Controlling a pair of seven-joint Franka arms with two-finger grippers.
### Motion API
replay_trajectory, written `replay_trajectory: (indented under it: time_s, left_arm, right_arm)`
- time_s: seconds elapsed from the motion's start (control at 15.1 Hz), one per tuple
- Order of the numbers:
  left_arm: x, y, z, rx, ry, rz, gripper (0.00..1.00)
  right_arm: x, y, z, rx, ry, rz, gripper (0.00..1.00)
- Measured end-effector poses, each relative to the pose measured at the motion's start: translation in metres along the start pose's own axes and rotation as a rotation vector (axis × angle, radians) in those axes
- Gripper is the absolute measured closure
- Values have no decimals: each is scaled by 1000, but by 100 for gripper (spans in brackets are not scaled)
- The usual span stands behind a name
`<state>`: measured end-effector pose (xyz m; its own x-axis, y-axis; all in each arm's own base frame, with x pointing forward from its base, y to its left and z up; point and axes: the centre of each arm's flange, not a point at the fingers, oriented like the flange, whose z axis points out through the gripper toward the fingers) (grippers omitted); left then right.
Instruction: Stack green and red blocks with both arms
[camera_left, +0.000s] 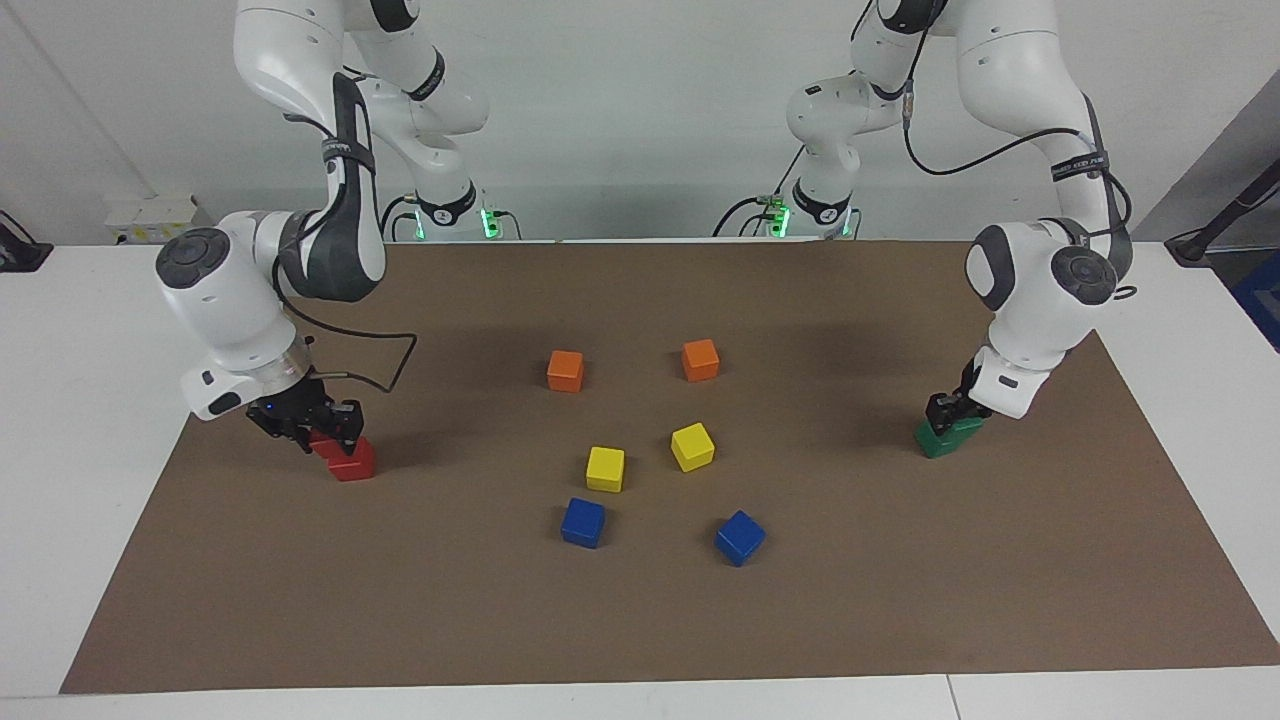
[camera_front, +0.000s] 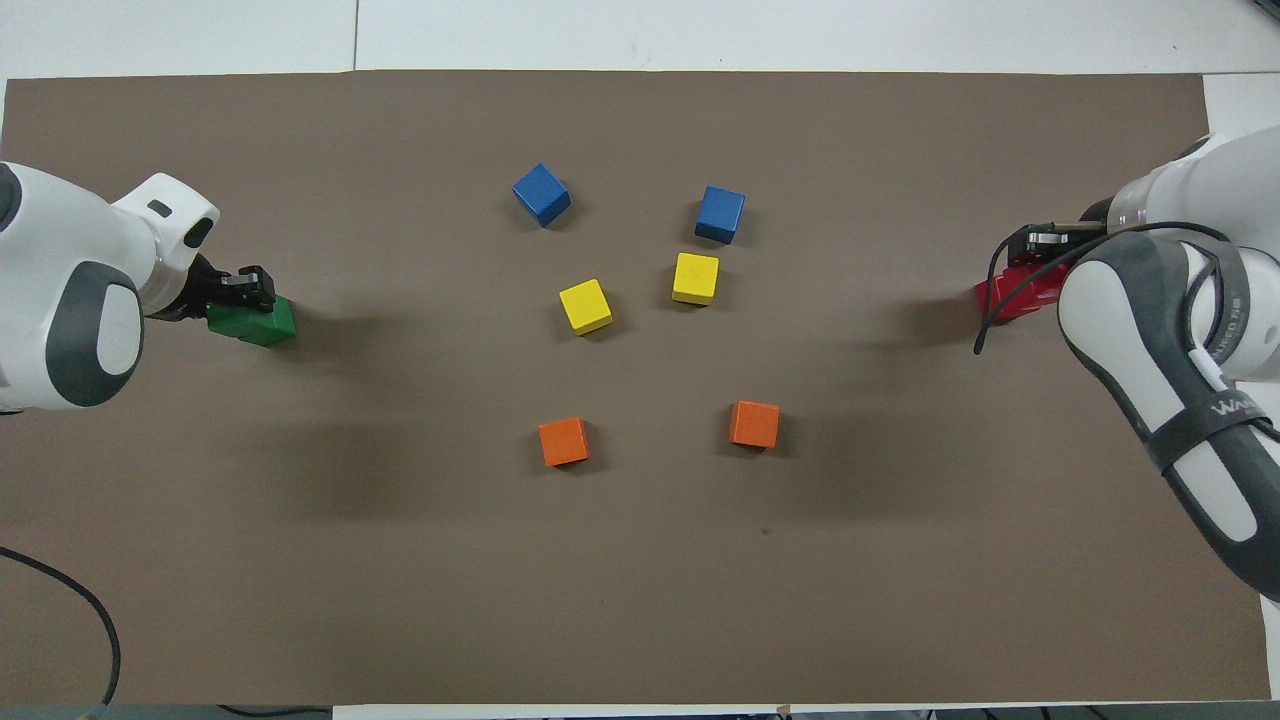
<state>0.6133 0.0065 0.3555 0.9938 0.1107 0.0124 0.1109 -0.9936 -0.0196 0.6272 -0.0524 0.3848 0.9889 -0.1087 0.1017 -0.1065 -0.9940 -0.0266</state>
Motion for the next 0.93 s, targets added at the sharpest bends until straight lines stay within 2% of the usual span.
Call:
replay_trajectory:
  time_s: [0.2,0.4,0.53,0.93]
  left_arm:
    - [-1,0,-1,0,2,0,2]
    - [-1,0,-6,2,4,0,0]
    - [-2,-2,-27,13,-7,-4,0]
    - [-29,5,-152,62,-54,1,0]
  right_arm:
    - [2,-5,0,4,52,-5,43]
    - [1,-5,6,4,73,-6,43]
    - [-1,-5,11,4,70,-6,43]
    - [-5,-4,26,2,88,-4,43]
